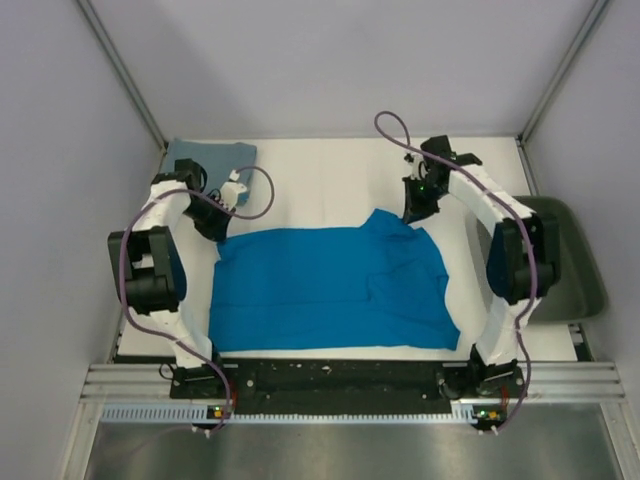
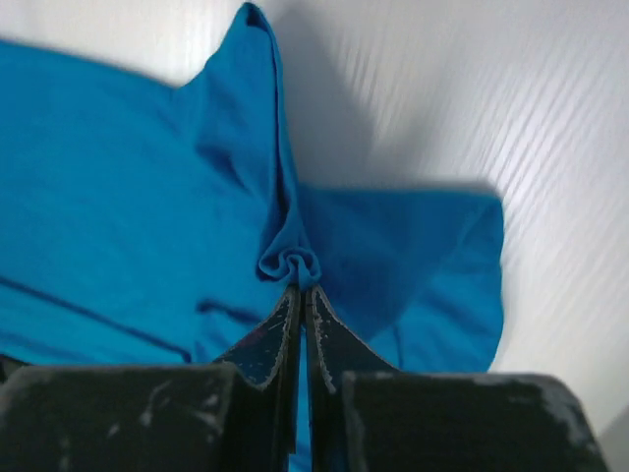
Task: Fold and stack the t-shirts
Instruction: Fold the other side of the tshirt into a rectangle
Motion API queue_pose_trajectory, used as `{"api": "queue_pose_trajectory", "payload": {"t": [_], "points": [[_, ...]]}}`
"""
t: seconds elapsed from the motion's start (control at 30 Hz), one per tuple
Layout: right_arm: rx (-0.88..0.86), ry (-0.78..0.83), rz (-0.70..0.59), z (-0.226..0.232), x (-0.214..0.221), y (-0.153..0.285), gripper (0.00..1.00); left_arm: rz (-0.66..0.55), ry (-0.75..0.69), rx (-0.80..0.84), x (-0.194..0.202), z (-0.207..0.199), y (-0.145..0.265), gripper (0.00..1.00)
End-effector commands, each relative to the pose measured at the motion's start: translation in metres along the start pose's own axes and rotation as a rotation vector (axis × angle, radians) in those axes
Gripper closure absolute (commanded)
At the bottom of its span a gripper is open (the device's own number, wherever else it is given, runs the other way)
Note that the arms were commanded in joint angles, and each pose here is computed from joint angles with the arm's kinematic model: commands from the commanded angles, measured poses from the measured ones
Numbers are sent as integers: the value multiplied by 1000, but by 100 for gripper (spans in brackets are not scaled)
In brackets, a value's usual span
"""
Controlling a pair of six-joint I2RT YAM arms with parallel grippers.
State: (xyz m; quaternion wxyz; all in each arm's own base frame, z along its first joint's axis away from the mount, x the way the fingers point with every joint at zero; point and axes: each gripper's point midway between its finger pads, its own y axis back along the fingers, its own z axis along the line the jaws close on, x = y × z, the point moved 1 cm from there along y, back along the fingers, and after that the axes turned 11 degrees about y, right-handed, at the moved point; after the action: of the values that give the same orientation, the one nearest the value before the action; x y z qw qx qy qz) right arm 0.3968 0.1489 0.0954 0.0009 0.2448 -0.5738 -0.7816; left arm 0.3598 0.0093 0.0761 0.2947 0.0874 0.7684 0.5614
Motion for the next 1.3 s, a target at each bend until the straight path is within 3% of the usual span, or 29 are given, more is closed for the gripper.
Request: {"api": "queue_pose_trajectory", "payload": {"t": [0.0,0.17,0.4,0.57,0.8,1.2,1.23,1.27], "points": [[-38,-26,-88,36,37,68,100,-11,-123,-58,15,-13,27,100],[-77,-158,-26,60,134,86,100,117,-208,-141,62,-14,31,100],[-60,-261,-5,66,200,93,100,176,-293,-145,97,-30,33,100],[-45,-282,-44,62,211,84,100,191,-262,-157,101,-25,28,100],[46,-314,-4,50,218,86,100,166,-264,-149,93,-33,44,100],[109,-341,85,42,232,79,100,274,-278,-101,136,-46,27,100],[106,-343,92,43,233,78,99,284,-280,-106,138,-44,26,91],[98,-343,103,47,236,78,89,295,-281,-114,139,-42,26,82]]}}
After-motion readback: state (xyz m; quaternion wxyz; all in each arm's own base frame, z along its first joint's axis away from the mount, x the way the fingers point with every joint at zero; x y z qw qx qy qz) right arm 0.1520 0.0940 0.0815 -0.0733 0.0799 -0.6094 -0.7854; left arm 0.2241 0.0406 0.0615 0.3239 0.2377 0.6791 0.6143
